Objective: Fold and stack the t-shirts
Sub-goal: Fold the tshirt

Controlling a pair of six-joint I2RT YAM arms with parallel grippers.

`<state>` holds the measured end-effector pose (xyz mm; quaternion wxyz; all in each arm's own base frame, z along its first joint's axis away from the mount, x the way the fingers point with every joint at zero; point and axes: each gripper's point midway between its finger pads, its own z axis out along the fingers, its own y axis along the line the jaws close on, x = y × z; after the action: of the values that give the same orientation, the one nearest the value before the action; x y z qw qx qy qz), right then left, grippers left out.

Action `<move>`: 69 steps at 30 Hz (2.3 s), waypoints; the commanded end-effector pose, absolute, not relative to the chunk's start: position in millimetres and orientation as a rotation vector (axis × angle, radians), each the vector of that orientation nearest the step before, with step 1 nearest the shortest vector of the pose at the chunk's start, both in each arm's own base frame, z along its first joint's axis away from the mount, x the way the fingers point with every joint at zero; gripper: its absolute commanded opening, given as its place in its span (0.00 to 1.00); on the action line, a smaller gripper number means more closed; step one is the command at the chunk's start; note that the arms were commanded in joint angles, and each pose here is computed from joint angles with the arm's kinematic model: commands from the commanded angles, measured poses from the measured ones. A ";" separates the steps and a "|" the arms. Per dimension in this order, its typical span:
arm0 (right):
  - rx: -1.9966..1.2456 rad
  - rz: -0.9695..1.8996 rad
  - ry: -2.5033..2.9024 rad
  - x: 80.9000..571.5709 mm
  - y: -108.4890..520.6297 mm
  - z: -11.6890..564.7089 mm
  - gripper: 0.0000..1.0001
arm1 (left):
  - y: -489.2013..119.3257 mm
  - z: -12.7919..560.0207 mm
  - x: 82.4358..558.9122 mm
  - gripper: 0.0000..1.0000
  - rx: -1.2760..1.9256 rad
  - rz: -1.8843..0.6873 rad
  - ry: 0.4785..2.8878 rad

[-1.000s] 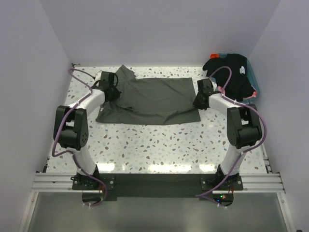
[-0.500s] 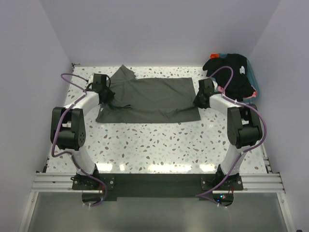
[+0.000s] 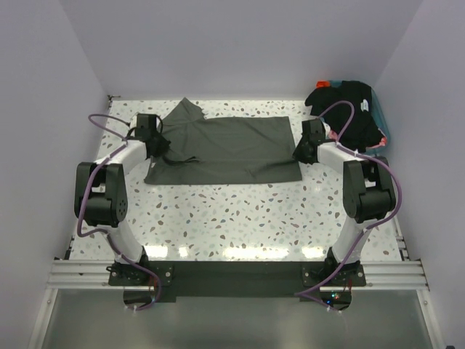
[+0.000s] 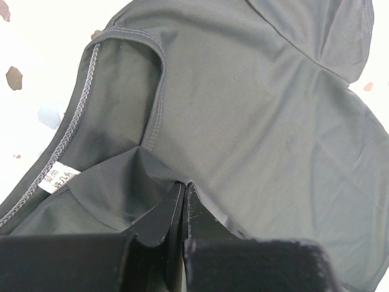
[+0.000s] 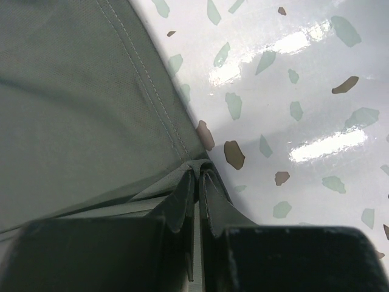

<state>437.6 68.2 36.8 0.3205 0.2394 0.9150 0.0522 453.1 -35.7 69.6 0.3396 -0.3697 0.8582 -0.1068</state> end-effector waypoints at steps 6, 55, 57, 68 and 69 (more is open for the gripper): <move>0.654 0.179 2.359 446.7 65.9 44.7 0.00 | -35.1 92.2 468.7 0.00 -0.908 -0.357 2.147; 0.666 0.185 2.505 374.3 70.3 10.4 0.20 | 26.7 27.0 339.7 0.11 -1.196 0.024 2.131; 0.665 0.173 2.512 372.2 68.4 11.4 0.06 | 27.0 30.1 340.5 0.00 -1.197 0.027 2.131; 0.676 0.134 2.508 327.6 46.5 35.9 0.00 | 47.8 61.1 291.7 0.00 -1.290 0.184 2.075; 0.677 0.148 2.499 319.7 46.0 40.5 0.00 | 48.5 67.2 287.4 0.00 -1.304 0.177 2.053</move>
<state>338.5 54.9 27.6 0.2696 0.2515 0.9277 0.0589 303.4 31.2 50.6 0.3324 -0.4766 0.8133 0.0301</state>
